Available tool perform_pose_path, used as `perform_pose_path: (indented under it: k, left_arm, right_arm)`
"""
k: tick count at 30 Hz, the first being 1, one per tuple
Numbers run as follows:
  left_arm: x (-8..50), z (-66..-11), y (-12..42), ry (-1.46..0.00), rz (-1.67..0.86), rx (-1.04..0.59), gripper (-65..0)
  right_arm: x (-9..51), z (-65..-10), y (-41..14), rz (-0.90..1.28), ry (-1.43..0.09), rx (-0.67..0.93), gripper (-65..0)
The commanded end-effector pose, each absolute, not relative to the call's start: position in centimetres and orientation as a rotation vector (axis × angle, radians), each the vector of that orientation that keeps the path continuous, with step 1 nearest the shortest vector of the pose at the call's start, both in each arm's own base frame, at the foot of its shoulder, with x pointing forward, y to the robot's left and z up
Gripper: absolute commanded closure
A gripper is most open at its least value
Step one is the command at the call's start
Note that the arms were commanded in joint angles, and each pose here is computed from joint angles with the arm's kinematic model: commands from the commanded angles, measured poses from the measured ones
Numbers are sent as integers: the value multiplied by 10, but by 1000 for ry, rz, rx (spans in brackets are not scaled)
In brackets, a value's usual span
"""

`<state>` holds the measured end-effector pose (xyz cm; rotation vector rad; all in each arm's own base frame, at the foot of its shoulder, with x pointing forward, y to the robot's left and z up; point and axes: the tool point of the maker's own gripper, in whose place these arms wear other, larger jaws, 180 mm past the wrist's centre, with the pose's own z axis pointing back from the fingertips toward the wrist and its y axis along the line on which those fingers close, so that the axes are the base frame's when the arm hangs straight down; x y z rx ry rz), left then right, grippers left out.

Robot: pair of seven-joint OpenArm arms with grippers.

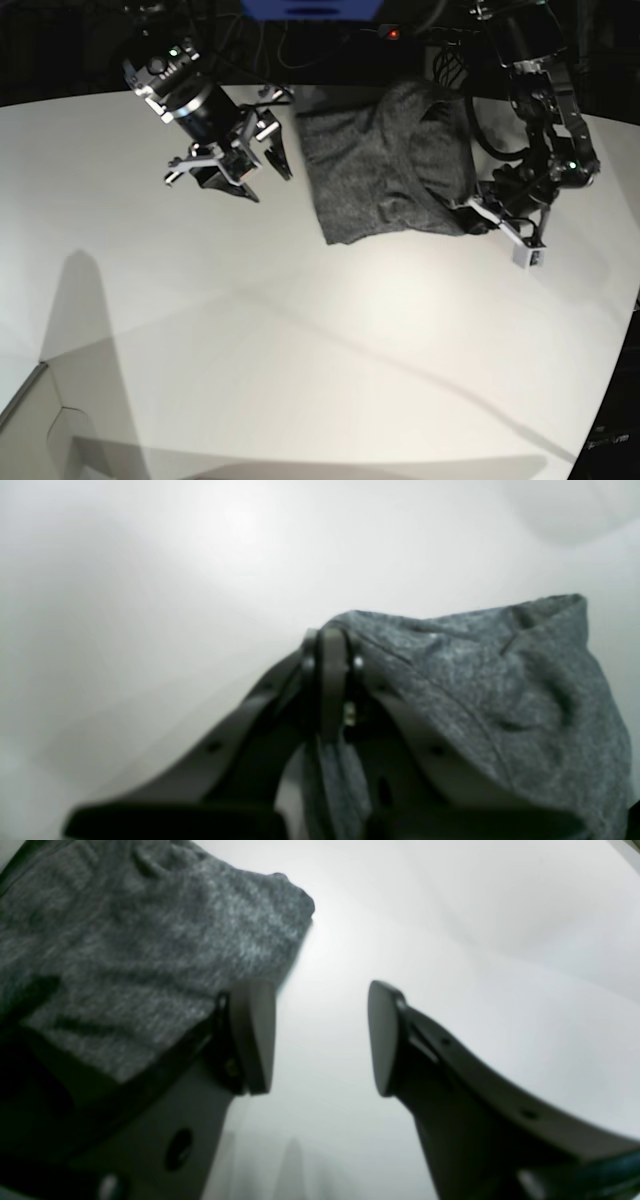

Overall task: Layout the t-shirt on the table in an organized manner, then fold the t-shirt properly
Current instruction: 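Tuck the bundle's loose edge under with the left gripper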

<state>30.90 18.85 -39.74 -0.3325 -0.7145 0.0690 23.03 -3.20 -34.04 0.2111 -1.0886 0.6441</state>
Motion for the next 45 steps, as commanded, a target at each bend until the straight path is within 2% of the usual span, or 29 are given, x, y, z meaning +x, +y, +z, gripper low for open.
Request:
perform_pose_path:
  k: [1,15,25,28,32,35,39,45]
  left_arm:
    - [320,-381,193,-770,59,-329,0]
    - [337,-369,212,-801,45,-290,0]
    - [329,-395,223,-716,72,-298,-8]
    - [327,-394,226,-715,66,-289,-84]
    - [321,-391,231,-718,50,-266,-282]
    - [311,-385,240,-741,66,-240,-378]
    - [292,-373,257,-768,117,-216,-425]
    - [262,-373,246,-732,207,-373,-429]
  right_arm:
    - [235,-327,-30,642,-1140,224,-302]
    - [236,-327,-30,642,-1143,223,-302]
    - [235,-327,-30,643,-1139,223,-302]
    - [235,-327,-30,643,-1141,222,-302]
    - [237,-325,-30,645,-1145,219,-302]
    - [237,-324,-31,642,-1152,217,-302]
    - [240,-324,-40,626,-1153,194,-302]
    - [240,-324,-40,629,-1152,193,-302]
